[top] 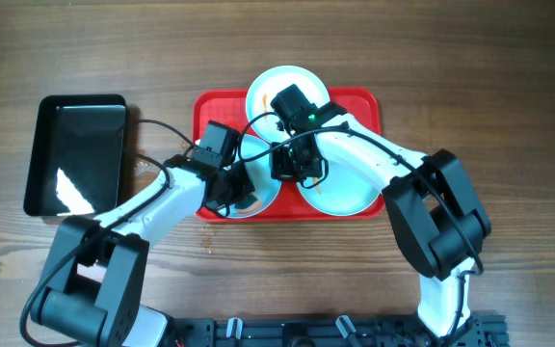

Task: Clean dirty plates on tray and stack at the side
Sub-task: 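Scrub the left plate's edge near the tray border with the sponge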

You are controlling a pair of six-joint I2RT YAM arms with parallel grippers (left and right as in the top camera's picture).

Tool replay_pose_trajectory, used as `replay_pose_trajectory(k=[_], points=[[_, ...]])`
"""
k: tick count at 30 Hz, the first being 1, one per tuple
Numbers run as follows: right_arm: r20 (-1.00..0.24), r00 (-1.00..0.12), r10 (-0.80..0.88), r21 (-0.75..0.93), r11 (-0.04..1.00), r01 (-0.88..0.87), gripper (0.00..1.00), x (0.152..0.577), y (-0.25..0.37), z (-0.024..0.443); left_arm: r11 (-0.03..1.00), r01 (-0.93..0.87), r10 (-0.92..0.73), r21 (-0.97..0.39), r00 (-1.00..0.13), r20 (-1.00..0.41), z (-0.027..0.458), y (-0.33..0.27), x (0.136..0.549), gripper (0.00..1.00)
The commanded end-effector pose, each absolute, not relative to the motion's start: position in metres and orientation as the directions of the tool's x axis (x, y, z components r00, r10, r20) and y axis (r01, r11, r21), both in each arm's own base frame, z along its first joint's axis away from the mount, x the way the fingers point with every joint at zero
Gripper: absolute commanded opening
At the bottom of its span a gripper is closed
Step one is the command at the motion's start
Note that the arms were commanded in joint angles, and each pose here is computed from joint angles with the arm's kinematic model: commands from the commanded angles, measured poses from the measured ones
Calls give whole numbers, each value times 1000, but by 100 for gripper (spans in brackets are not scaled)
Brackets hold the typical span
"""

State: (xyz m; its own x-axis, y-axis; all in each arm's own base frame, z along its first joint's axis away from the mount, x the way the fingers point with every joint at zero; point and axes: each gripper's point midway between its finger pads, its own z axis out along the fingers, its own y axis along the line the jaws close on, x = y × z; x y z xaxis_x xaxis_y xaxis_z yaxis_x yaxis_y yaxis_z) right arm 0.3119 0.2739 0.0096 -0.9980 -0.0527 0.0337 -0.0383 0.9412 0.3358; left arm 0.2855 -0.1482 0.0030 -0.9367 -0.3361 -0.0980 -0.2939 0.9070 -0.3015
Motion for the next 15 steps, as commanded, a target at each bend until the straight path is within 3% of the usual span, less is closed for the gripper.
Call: replay_pose_trajectory(k=[1, 7, 15], points=[[59, -995, -75, 302, 952, -54, 4, 305, 269, -5, 936, -352, -350, -13, -923, -161, -19, -96, 269, 4], [55, -995, -81, 300, 952, -61, 4, 305, 268, -6, 840, -486, -420, 242, -864, -277, -9, -29, 262, 4], [44, -995, -94, 305, 949, -76, 4, 307, 269, -5, 837, -523, -458, 163, -830, -318, 11, -29, 279, 4]])
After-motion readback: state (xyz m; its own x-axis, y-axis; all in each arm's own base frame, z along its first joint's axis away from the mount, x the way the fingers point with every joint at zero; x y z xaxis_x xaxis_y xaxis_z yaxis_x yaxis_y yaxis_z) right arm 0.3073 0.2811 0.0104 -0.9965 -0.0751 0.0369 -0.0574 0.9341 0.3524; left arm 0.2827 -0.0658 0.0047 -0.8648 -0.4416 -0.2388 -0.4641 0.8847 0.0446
